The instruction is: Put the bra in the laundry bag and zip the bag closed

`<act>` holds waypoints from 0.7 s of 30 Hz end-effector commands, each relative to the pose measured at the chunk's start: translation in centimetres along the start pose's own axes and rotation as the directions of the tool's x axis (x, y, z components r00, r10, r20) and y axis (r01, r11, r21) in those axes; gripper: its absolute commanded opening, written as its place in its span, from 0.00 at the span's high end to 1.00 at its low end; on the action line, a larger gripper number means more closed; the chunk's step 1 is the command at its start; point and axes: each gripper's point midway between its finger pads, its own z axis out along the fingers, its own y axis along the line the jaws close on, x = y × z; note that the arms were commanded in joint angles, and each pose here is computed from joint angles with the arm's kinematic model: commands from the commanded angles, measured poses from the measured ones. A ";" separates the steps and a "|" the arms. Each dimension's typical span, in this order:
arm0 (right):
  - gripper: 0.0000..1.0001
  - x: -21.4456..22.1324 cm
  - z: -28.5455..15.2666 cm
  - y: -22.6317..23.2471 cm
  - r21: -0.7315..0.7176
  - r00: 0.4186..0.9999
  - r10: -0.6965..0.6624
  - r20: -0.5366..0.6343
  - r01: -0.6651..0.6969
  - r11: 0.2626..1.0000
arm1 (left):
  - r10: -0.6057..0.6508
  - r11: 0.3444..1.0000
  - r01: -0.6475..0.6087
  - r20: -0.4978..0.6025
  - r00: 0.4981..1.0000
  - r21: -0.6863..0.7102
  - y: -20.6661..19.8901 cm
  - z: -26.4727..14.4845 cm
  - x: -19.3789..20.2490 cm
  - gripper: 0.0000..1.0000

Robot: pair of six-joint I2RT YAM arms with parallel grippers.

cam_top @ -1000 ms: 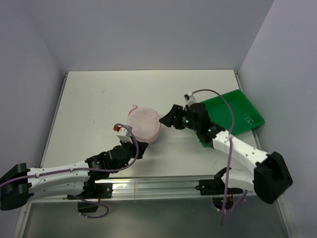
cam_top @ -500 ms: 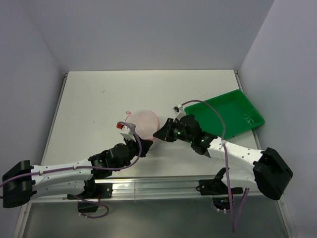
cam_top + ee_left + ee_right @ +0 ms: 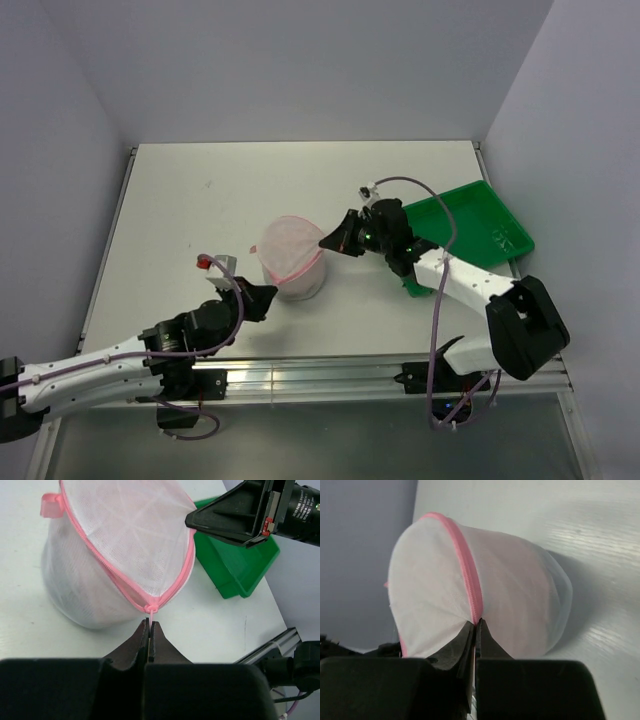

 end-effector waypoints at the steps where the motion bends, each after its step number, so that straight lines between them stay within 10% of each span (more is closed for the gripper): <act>1: 1.00 -5.1 0.7 1.2 0.001 0.987 -0.139 0.085 0.139 0.990 | 0.026 0.991 -0.023 0.021 0.999 -0.132 3.9 -1.5 -0.3 1.00; 5: 0.86 -4.4 1.7 2.1 -0.033 0.991 -0.131 0.038 0.132 0.991 | 0.027 0.998 -0.023 0.065 0.998 -0.059 1.8 -1.2 -1.8 1.00; 12: 0.24 -0.3 -1.4 2.5 -0.039 0.995 -0.078 0.065 0.081 0.996 | 0.019 0.994 -0.025 0.049 0.999 0.111 -4.3 1.6 -1.4 1.00; 21: 0.27 6.1 -3.3 5.8 -0.186 1.000 -0.019 0.002 0.019 0.982 | 0.029 0.978 -0.028 0.000 1.000 0.206 -7.7 3.5 0.1 1.00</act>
